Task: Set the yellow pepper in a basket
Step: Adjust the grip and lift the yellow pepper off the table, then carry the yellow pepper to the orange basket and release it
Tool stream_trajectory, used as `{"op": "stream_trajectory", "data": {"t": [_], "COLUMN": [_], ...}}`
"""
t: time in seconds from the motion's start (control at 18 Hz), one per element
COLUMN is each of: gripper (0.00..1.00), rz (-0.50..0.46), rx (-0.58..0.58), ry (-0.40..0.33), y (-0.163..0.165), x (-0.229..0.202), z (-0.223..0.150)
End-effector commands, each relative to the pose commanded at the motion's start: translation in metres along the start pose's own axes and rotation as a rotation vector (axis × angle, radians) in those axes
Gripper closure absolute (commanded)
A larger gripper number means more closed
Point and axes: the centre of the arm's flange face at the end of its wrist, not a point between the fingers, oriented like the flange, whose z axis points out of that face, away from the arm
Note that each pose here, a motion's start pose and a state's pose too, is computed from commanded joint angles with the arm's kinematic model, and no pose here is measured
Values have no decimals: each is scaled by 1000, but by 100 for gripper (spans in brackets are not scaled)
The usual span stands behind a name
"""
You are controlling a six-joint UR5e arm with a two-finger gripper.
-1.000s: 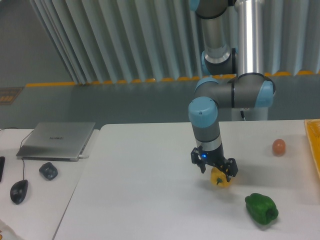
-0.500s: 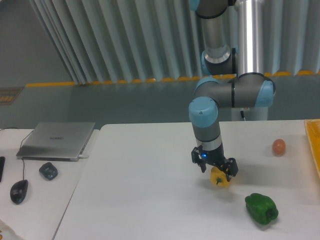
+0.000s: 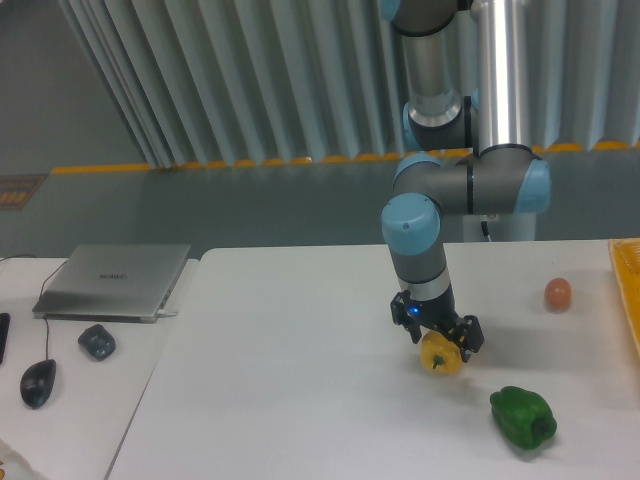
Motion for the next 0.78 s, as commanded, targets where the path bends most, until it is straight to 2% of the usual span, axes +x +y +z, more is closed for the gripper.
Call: {"op": "stream_trajectory", "data": {"t": [0.06,0.11,0.22,0.33,0.5,0.61,0.78], "gripper": [0,10,36,51,51,51,51], "rz": [21,30,33,38,68,143,195], "rx": [1,-3,-4,-5,1,-4,3], "ry": [1,1,1,2,5,9,6], "y": [0,1,0,-1,0,1,2], "x": [0,0,2,4,-4,-9,-17], "z": [-1,0,0,-1,-27,-51,-58]}}
